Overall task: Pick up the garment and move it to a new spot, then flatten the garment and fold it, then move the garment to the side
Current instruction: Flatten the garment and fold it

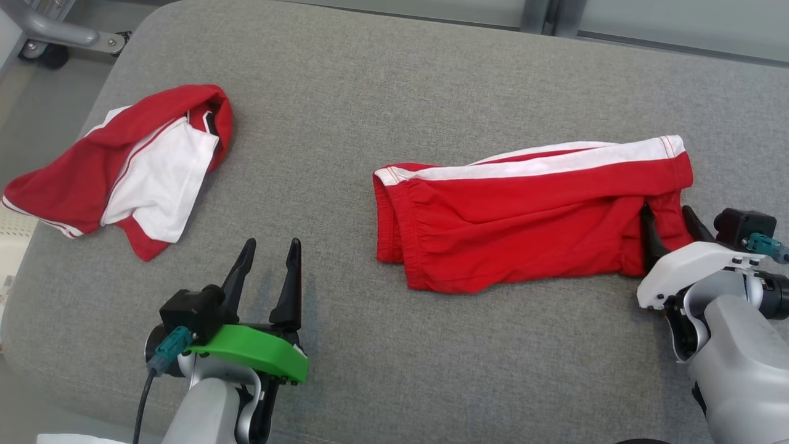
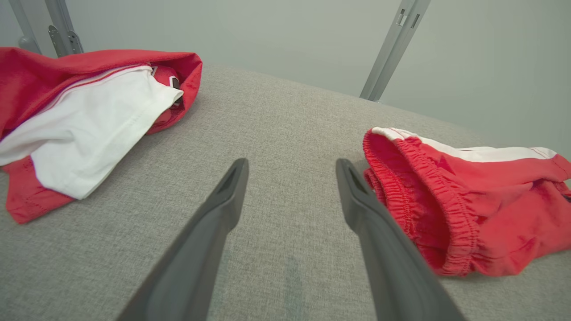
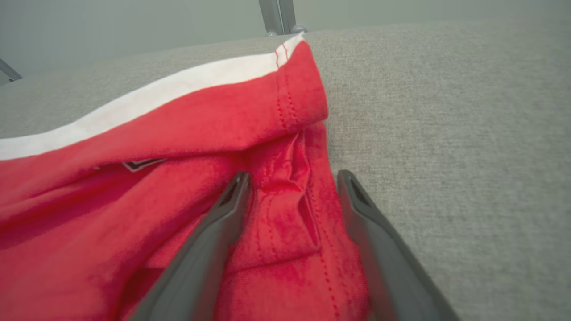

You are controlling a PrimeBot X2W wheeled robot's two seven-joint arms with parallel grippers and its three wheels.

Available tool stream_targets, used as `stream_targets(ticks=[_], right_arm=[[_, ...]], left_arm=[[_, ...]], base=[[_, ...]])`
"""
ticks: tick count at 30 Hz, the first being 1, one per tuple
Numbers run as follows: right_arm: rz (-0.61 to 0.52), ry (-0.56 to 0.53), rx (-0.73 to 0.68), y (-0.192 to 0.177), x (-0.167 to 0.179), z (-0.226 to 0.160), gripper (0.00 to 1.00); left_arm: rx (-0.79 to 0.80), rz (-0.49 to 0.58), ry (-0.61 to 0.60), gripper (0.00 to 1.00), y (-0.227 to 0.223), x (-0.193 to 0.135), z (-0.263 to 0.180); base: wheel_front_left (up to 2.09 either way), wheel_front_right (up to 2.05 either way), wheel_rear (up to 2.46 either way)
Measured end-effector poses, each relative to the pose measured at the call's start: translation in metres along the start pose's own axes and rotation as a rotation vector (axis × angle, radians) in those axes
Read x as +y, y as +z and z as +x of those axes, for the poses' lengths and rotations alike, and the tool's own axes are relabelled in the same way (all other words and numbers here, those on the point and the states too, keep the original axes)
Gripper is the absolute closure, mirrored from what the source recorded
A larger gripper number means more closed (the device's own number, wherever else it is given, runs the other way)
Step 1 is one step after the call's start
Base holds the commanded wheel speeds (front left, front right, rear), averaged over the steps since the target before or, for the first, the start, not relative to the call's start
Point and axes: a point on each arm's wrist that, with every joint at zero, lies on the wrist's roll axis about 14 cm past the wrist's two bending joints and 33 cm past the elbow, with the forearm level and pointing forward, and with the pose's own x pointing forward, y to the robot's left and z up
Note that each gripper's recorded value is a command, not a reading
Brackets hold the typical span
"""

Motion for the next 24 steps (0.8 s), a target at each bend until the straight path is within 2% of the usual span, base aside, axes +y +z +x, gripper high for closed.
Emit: stream_targets(ticks=[6, 7, 8, 9, 10, 15, 21, 24], right_arm=[[0.003, -0.013, 0.016, -0.004, -0.004, 0.000, 0.00], [0.005, -0.016, 0.024, -0.006, -0.004, 0.000, 0.15], [0.007, -0.015, 0.034, -0.009, -0.003, -0.001, 0.59], [0.009, -0.015, 0.041, -0.011, -0.003, -0.001, 0.83], [0.027, -0.018, 0.046, -0.013, -0.001, -0.002, 1.00], [0.075, -0.015, 0.011, -0.005, 0.004, -0.008, 1.00], [0.143, -0.047, -0.028, -0.001, -0.004, -0.033, 1.00], [0.137, -0.053, -0.036, -0.002, -0.009, -0.048, 1.00]], left_arm=[[0.005, 0.000, -0.008, 0.00, -0.002, -0.003, 0.001], [0.007, 0.000, -0.012, 0.00, -0.002, -0.004, 0.001], [0.008, 0.001, -0.014, 0.00, -0.003, -0.005, 0.001], [0.009, 0.001, -0.016, 0.00, -0.003, -0.005, 0.001], [0.010, 0.001, -0.019, 0.00, -0.003, -0.006, 0.000], [0.005, 0.001, -0.030, 0.00, -0.002, -0.010, -0.001], [0.015, -0.011, -0.050, 0.00, -0.007, -0.018, -0.011], [0.018, -0.017, -0.069, 0.00, -0.009, -0.025, -0.015]], base=[[0.00, 0.00, 0.00], [0.00, 0.00, 0.00], [0.00, 0.00, 0.00], [0.00, 0.00, 0.00], [0.00, 0.00, 0.00], [0.00, 0.00, 0.00], [0.00, 0.00, 0.00], [0.00, 0.00, 0.00]])
